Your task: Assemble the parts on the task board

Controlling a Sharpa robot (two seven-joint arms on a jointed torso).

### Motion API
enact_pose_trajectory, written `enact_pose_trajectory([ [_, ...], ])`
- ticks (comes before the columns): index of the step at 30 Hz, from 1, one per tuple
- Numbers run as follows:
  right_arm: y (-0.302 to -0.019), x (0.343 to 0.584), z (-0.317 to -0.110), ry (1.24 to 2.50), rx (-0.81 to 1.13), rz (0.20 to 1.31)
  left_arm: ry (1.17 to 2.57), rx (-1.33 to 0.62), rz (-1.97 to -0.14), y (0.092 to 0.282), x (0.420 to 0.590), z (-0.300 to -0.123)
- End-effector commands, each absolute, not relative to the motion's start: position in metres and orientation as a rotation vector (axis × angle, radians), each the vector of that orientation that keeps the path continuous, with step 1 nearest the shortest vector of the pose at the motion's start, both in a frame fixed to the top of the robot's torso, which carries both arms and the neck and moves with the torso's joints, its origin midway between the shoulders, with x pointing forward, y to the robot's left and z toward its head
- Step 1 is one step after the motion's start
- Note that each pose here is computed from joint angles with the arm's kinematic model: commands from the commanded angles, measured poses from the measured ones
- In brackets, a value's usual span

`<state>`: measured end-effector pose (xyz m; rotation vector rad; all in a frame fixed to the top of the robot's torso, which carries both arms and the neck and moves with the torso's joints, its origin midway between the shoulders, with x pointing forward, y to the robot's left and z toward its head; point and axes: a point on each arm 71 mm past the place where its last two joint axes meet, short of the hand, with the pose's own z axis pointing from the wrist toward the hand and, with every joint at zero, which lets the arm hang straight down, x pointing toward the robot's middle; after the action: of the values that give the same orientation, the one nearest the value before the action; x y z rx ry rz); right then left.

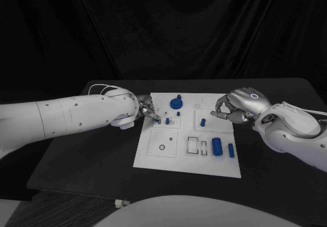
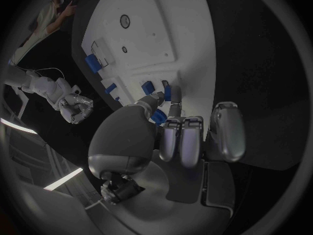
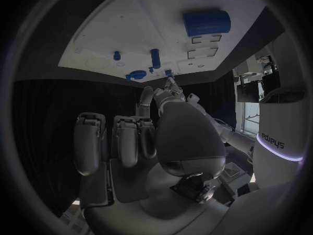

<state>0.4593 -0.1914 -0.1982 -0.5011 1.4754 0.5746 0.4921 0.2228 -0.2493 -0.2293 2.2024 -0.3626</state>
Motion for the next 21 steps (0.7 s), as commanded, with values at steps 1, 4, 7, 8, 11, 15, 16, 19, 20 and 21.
enact_pose_trajectory([
  [1,-0.1926,0.4598,-0.1997,1.487,-0.487,0.556,2.210,-0.207,-0.381,0.2198,0.4923,-0.2487],
  [4,-0.1929,0.4599,-0.1998,1.488,-0.486,0.555,2.232,-0.194,-0.376,0.2193,0.4919,-0.2500],
  [7,-0.1928,0.4599,-0.1999,1.489,-0.487,0.555,2.254,-0.178,-0.373,0.2182,0.4917,-0.2513],
  [8,-0.1928,0.4599,-0.2000,1.489,-0.487,0.555,2.261,-0.173,-0.374,0.2176,0.4917,-0.2516],
  [11,-0.1926,0.4598,-0.2000,1.489,-0.487,0.555,2.271,-0.163,-0.376,0.2164,0.4918,-0.2523],
  [15,-0.1928,0.4597,-0.2000,1.490,-0.486,0.555,2.280,-0.153,-0.381,0.2148,0.4920,-0.2529],
  [16,-0.1929,0.4597,-0.2000,1.490,-0.486,0.554,2.281,-0.151,-0.382,0.2146,0.4920,-0.2530],
  [19,-0.1931,0.4596,-0.2000,1.491,-0.485,0.554,2.281,-0.150,-0.383,0.2141,0.4925,-0.2531],
  [20,-0.1931,0.4596,-0.2000,1.491,-0.485,0.554,2.281,-0.150,-0.383,0.2140,0.4926,-0.2531],
  [21,-0.1931,0.4596,-0.2000,1.491,-0.485,0.553,2.281,-0.150,-0.383,0.2140,0.4928,-0.2531],
])
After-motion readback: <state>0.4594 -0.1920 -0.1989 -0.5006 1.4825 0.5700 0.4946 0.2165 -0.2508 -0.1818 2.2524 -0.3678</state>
